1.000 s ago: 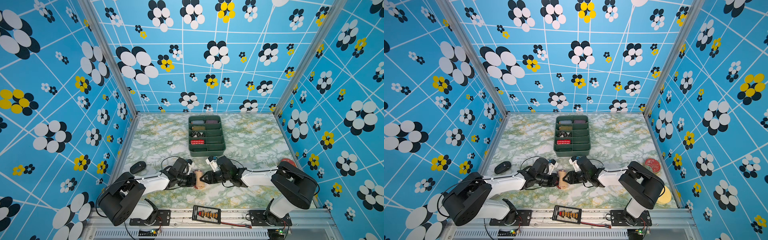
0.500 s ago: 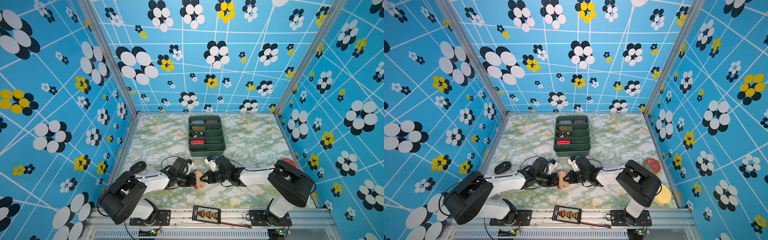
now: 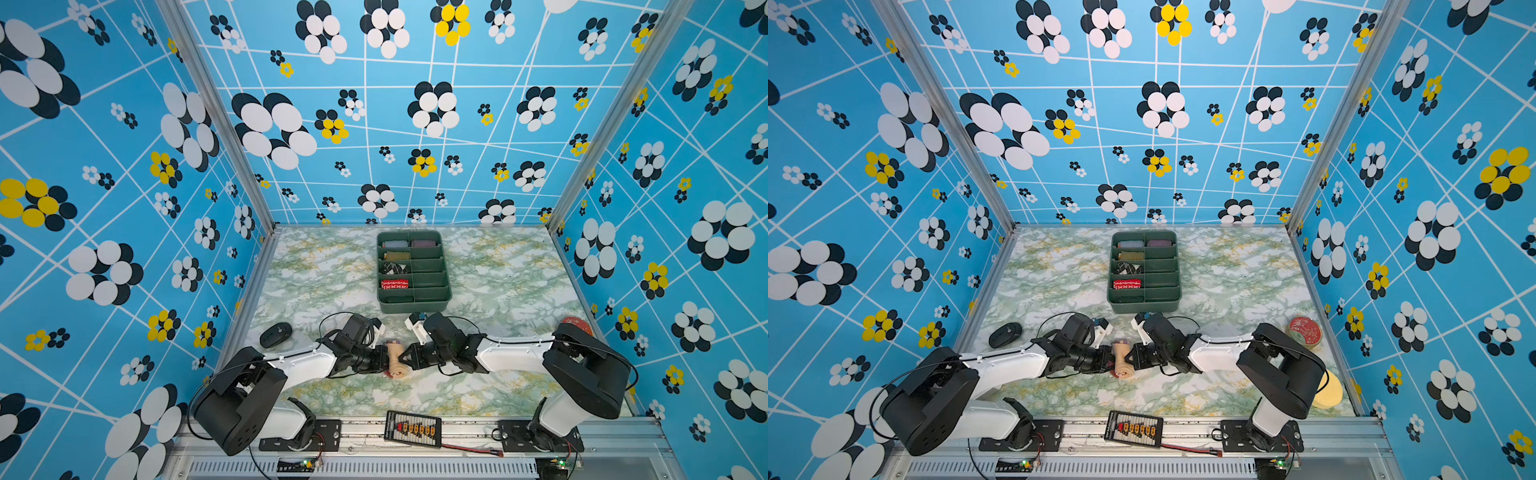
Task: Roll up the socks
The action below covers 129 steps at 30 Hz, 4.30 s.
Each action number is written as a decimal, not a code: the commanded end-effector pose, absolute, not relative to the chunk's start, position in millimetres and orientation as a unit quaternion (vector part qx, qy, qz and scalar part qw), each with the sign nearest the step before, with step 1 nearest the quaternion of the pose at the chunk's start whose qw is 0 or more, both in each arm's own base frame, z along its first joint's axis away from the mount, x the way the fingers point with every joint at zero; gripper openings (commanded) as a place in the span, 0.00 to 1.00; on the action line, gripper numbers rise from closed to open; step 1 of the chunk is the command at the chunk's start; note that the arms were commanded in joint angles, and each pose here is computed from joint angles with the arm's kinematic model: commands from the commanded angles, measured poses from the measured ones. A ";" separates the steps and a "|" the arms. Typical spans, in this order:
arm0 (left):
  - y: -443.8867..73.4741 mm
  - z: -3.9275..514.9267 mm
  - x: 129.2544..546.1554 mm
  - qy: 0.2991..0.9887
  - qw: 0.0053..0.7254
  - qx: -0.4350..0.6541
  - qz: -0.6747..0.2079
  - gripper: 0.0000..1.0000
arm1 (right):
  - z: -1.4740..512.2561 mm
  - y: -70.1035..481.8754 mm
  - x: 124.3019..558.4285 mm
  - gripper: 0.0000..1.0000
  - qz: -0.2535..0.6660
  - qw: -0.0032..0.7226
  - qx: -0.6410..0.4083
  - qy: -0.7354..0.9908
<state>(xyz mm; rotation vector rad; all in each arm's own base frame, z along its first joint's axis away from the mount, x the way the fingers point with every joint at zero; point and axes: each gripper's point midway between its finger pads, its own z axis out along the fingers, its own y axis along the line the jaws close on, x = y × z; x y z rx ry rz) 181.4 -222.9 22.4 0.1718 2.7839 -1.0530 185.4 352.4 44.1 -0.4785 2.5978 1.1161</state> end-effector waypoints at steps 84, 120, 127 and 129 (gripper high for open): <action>-205.3 10.6 159.5 0.964 0.044 0.096 -0.245 0.00 | 43.8 316.1 192.8 0.34 0.355 0.139 -0.106 0.918; -190.8 7.3 155.1 0.966 0.042 0.080 -0.243 0.00 | 46.2 349.6 188.2 0.41 0.472 0.086 -0.088 0.873; -188.2 4.4 152.4 0.967 0.038 0.075 -0.242 0.00 | 42.9 351.5 187.6 0.43 0.478 0.081 -0.085 0.870; -188.4 4.4 152.3 0.967 0.037 0.075 -0.242 0.00 | 42.1 351.6 187.3 0.43 0.478 0.080 -0.085 0.870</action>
